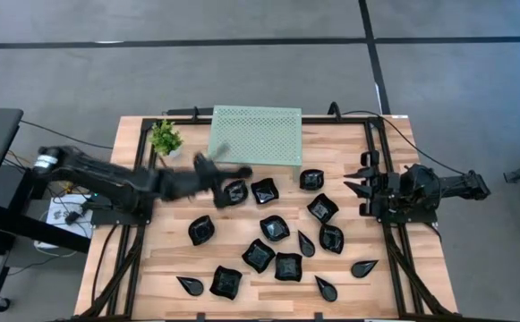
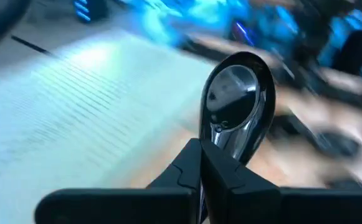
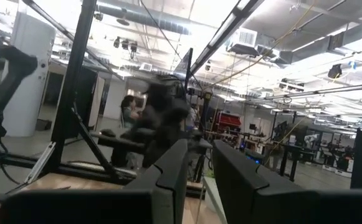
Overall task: Pick & Place Mini shaped plates
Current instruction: Put the drop shaped plate on the shelf
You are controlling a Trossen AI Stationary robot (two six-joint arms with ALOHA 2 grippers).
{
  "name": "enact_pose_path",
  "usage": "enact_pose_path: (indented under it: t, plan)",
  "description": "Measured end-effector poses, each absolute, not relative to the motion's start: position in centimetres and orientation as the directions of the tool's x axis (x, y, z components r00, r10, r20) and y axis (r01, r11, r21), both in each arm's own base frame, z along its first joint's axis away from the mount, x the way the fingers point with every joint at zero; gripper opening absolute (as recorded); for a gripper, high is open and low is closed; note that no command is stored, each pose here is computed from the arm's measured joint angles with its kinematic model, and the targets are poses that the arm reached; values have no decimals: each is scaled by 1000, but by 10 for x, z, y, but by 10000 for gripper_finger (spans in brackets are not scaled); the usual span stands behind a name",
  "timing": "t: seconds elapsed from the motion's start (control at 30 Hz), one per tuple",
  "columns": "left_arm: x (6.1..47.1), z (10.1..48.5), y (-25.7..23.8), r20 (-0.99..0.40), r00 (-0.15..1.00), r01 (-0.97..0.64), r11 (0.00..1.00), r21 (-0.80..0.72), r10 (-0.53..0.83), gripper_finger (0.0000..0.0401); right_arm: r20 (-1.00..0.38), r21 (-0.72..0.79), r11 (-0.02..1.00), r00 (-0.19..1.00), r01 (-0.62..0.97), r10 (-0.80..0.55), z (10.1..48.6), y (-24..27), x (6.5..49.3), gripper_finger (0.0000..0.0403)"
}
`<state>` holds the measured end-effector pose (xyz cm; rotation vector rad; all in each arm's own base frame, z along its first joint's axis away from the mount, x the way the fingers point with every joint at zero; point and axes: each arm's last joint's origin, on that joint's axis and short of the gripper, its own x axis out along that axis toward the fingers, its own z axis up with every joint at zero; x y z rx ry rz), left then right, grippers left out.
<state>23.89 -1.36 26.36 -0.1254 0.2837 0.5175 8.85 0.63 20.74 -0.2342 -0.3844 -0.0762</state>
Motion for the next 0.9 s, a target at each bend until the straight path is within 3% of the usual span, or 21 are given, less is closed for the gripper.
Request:
enact_pose_path:
  t: [0.13,0.33,0.5,0.73,0.9]
  plan:
    - [225,283,39,-257,795,-587,804,-94,550,4,430,-199,972,902,129,-32,212,6,87,71]
    - [209,266,103,-409,743,-628,763,-154,530,4,463,-127,987,886,96,-26,221,7,92,70]
    - [209,257,116,-451,719,-643,752,-143,528,5,313,-87,992,948,96,-65,234,8,115,61]
    - [209,252,119,-481,699,-652,748,-126,528,6,-75,-144,979,984,147,-159,238,12,173,52]
    - [209,252,120,-481,698,-655,745,-128,531,6,-147,-193,961,963,198,-228,244,14,206,51]
